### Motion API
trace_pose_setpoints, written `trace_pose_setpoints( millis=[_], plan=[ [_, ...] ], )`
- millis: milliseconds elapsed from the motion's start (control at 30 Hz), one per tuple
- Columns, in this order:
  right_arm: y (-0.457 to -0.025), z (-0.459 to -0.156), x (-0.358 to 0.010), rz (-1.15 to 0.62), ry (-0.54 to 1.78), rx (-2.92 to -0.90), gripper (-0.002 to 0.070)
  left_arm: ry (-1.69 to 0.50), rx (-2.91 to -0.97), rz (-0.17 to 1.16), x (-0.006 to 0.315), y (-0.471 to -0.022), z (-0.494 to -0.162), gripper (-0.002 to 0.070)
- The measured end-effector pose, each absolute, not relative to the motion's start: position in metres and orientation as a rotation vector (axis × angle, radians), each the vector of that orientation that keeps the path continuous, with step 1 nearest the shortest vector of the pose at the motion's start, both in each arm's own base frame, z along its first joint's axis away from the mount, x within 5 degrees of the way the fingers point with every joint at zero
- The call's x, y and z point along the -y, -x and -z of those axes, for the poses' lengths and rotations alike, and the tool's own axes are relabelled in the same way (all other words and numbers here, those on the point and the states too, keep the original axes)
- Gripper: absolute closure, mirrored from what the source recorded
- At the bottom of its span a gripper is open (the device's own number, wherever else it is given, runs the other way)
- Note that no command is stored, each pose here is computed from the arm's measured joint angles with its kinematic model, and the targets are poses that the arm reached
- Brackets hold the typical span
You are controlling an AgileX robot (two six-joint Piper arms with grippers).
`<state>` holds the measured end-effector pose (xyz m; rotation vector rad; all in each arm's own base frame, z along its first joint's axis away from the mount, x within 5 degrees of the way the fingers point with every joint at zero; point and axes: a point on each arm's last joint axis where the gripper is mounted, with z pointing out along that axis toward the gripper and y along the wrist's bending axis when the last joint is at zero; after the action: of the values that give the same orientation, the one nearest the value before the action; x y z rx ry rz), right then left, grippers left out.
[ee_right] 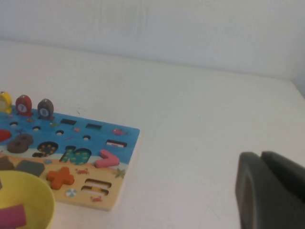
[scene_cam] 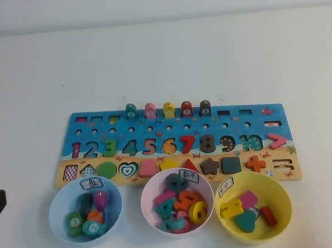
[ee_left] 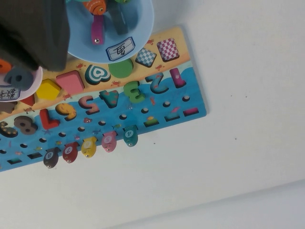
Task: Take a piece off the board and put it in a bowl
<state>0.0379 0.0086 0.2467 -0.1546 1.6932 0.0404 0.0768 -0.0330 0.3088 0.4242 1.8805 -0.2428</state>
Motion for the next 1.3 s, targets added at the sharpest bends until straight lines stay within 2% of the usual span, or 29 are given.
trace_pose_setpoints(
  millis=[433,633,867,1300],
  plan=[
    [-0.055,-0.187,-0.001,0.007,0.052,-1.725,0.0694,-0.429,-1.886,0.238,0.033,-0.077,-0.308,0.0678],
    [-0.055,-0.185,-0.001,-0.015,0.016,-1.715,0.0694,-0.429,-1.886,0.237,0.033,-0.077,-0.308,0.0678],
    [-0.052,-0.171,-0.003,-0.082,-0.031,-1.879,0.0694,-0.431,-1.886,0.234,0.033,-0.077,-0.308,0.0678],
    [-0.052,-0.170,-0.003,-0.092,-0.037,-1.886,0.0694,-0.431,-1.886,0.234,0.033,-0.077,-0.308,0.0678]
  ],
)
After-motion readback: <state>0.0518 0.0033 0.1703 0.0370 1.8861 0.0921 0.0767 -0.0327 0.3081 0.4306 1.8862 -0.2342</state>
